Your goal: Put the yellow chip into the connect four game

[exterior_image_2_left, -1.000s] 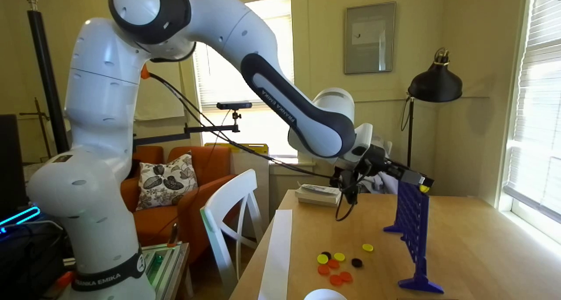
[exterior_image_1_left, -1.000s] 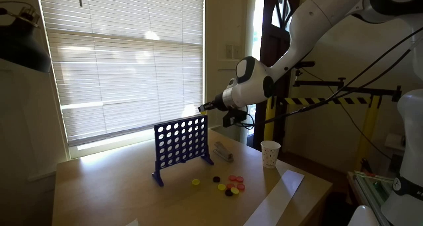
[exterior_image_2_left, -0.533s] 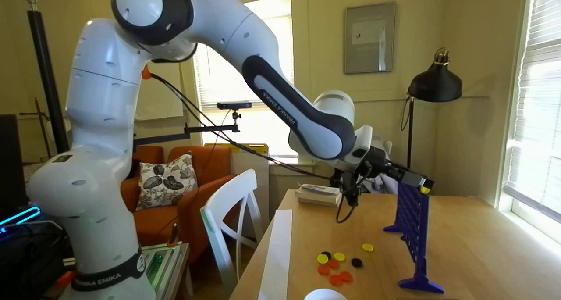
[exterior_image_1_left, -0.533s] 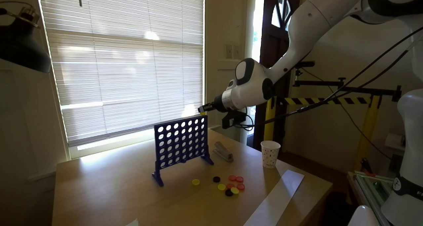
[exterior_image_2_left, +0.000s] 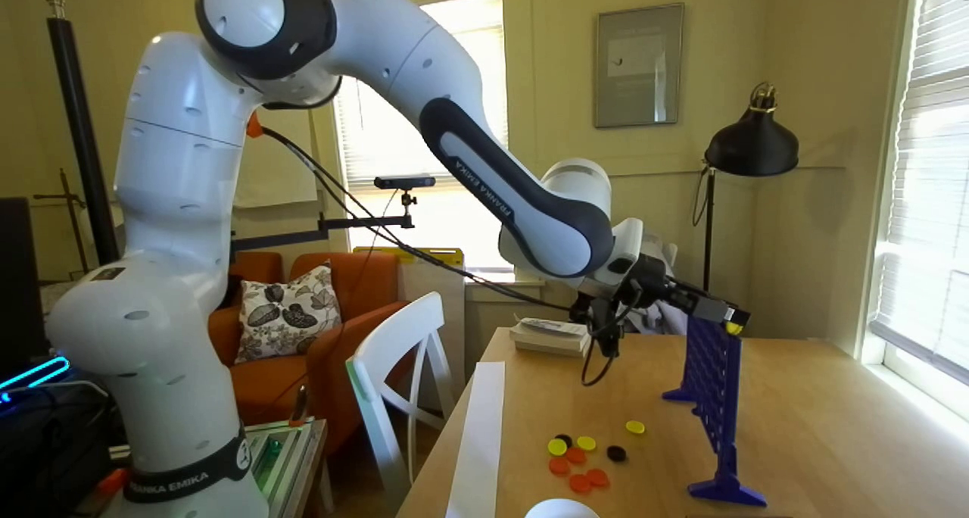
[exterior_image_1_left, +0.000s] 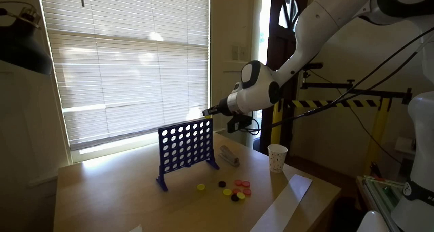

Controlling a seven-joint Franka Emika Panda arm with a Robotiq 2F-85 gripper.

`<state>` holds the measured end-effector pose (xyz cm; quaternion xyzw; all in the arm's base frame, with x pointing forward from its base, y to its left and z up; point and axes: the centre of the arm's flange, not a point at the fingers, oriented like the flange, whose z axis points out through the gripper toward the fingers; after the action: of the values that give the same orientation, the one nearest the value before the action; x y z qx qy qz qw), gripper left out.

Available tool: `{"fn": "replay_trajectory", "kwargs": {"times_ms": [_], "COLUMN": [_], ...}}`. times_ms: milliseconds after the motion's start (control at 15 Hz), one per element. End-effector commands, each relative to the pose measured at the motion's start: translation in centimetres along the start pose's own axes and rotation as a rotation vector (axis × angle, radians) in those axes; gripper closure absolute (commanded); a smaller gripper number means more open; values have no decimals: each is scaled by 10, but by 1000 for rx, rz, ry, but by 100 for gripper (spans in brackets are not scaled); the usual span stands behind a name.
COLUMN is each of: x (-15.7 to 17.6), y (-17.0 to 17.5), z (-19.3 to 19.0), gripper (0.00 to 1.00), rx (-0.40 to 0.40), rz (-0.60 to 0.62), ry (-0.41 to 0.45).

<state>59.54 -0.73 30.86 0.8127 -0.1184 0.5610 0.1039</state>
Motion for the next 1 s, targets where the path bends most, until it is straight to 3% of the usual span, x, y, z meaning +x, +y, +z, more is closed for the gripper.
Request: {"fn": "replay_trajectory", "kwargs": {"times_ms": [0, 933], "x": [-5, -7], "y": [1, -1], "z": [2, 0], "gripper": [91, 91], "rx": [11, 9], "rz": [3, -4], "ry": [25, 32]}}
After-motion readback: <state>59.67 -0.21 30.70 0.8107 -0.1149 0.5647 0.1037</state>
